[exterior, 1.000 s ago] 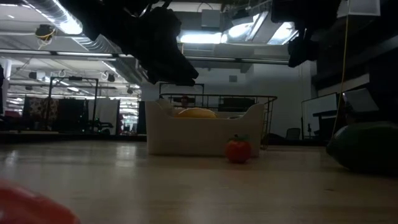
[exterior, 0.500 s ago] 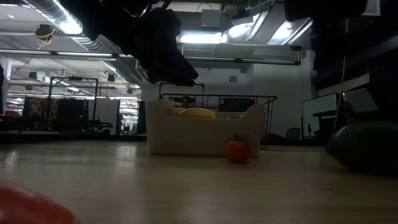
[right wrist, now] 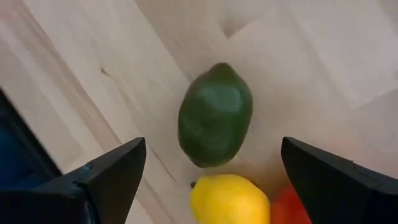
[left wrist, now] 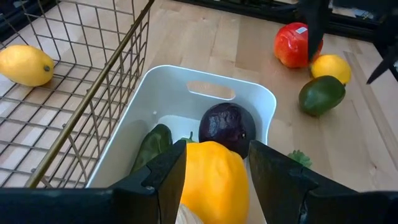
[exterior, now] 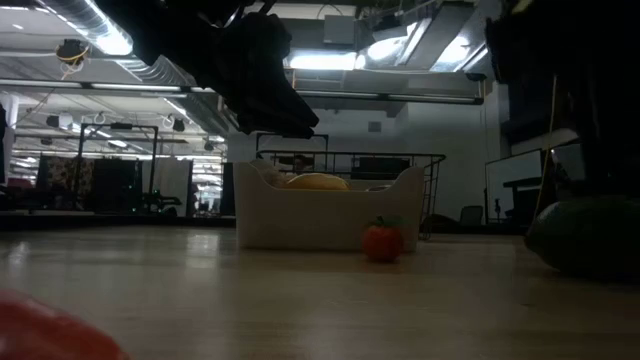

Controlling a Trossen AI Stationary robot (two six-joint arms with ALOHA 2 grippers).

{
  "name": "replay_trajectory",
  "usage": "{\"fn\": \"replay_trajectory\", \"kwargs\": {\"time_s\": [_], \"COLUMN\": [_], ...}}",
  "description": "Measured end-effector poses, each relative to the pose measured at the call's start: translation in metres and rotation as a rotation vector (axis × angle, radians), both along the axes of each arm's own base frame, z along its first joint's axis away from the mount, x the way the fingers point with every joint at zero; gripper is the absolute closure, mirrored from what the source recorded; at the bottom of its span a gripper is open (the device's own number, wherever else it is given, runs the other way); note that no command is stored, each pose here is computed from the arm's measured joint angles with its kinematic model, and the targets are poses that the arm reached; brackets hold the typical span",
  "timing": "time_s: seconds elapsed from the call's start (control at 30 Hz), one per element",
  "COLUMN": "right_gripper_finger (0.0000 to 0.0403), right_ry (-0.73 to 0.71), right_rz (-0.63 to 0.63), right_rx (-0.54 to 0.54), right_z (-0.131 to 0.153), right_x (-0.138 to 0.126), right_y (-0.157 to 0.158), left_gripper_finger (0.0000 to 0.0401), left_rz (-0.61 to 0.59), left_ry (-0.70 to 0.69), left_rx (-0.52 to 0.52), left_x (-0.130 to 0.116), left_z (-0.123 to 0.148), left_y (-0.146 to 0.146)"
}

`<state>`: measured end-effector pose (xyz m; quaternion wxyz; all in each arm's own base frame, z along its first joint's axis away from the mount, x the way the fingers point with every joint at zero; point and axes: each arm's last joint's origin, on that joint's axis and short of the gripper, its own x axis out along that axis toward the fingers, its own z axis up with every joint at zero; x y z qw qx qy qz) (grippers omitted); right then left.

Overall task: Sort produce into baskets
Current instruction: Put the green lime into the black wire basket

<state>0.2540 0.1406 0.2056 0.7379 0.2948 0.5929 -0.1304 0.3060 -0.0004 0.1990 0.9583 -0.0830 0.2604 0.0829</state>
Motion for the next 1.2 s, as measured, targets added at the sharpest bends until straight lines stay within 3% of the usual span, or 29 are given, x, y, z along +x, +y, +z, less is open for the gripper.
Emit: {"fn": "replay_trajectory", "kwargs": {"time_s": [0.53, 0.67, 1.0, 1.2], "right_gripper_finger": [0.0036, 0.0070, 0.0203, 0.0195], "right_ry": [0.100, 0.104, 0.111, 0.092], "right_rz": [0.020, 0.044, 0.095, 0.193], "right_rx": [-0.055, -0.059, -0.042, -0.048], "right_z": [-0.048, -0.051, -0.048, -0.029], "right_x": [0.015, 0.016, 0.021, 0.038], "right_y": [0.013, 0.014, 0.006, -0.010], "left_gripper_finger": [0.0231, 0.0231, 0.0231, 0.0231], "left_rz": [0.000, 0.000, 0.000, 0.000], "left_ry": [0.000, 0.000, 0.000, 0.000], "left_rx": [-0.001, -0.001, -0.001, -0.001], "left_x": [0.000, 0.000, 0.000, 0.000], "left_z": [0.000, 0.000, 0.000, 0.000], "left_y": [0.000, 0.000, 0.000, 0.000]}}
